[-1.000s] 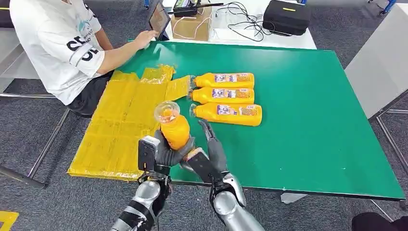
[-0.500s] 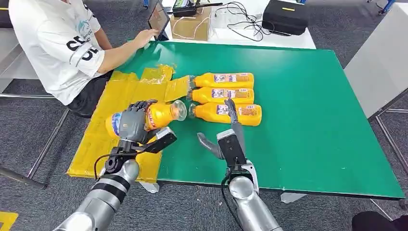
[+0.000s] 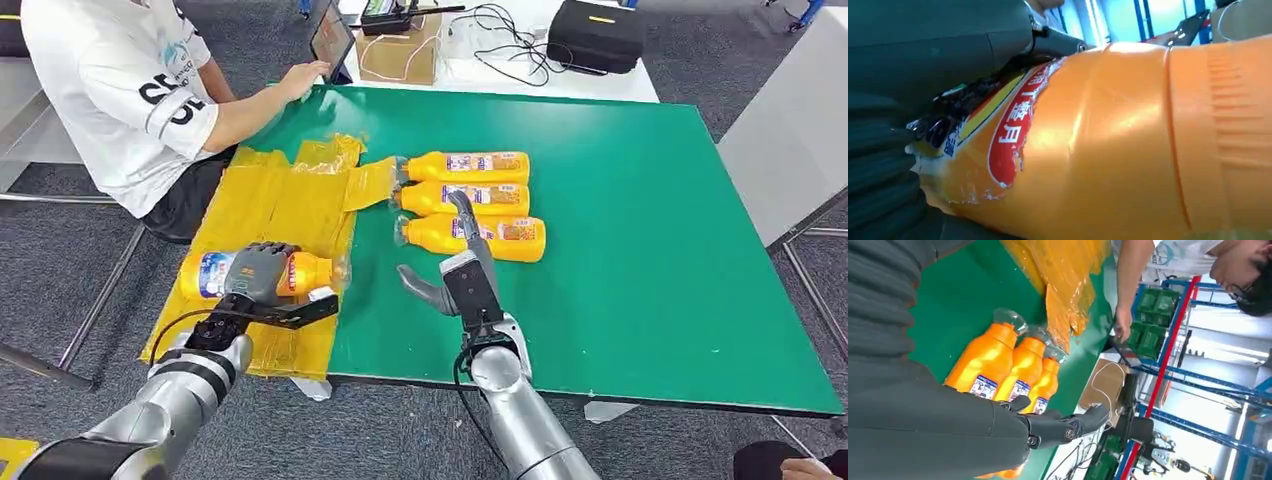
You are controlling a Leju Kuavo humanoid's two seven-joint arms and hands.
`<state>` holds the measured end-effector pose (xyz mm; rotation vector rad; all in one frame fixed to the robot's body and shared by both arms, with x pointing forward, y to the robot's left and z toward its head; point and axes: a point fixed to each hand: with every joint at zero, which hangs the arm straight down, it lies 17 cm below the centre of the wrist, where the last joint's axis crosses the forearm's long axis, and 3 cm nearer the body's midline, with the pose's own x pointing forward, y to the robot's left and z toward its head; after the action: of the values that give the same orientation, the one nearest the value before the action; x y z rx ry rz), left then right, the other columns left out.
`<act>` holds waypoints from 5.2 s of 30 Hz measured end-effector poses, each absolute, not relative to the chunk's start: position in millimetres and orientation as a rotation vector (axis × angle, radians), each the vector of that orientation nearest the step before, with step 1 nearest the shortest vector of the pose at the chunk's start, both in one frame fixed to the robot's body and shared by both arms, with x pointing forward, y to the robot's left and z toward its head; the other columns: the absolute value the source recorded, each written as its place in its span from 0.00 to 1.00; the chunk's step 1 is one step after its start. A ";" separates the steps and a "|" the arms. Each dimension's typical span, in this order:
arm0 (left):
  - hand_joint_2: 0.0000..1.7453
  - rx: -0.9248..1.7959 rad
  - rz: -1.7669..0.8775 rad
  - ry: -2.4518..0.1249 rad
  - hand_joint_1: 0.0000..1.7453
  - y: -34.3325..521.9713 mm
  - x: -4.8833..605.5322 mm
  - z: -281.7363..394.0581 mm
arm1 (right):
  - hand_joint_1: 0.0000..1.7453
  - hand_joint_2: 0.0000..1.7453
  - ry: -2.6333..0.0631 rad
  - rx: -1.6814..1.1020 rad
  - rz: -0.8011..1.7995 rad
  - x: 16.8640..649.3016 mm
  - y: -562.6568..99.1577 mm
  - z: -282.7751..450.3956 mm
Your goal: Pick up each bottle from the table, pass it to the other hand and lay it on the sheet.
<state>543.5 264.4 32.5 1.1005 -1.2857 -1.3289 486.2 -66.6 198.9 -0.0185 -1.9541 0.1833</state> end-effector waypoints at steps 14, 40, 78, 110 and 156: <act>1.00 0.877 -1.482 -1.134 0.00 290.0 546.7 7.8 | 0.00 1.00 -1.950 0.027 0.254 488.9 -49.6 199.4; 1.00 0.180 -0.587 -1.761 0.00 248.0 499.7 61.5 | 0.00 1.00 -1.944 0.058 0.270 493.2 -42.3 195.4; 1.00 -0.243 0.257 -1.787 0.00 132.3 496.0 137.6 | 0.00 1.00 -1.832 -0.077 0.205 465.0 -64.0 142.8; 1.00 -0.267 0.318 -1.813 0.00 141.8 488.0 142.8 | 0.00 1.00 -1.592 -0.549 0.692 488.1 -138.5 73.1; 1.00 -0.238 0.179 -1.762 0.00 129.0 497.7 123.3 | 1.00 1.00 -1.680 -0.489 0.676 519.8 -118.0 106.8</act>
<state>497.7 129.0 123.3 -0.2377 -1.7624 0.1785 519.8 -118.0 106.8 -0.4887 -1.6805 0.6757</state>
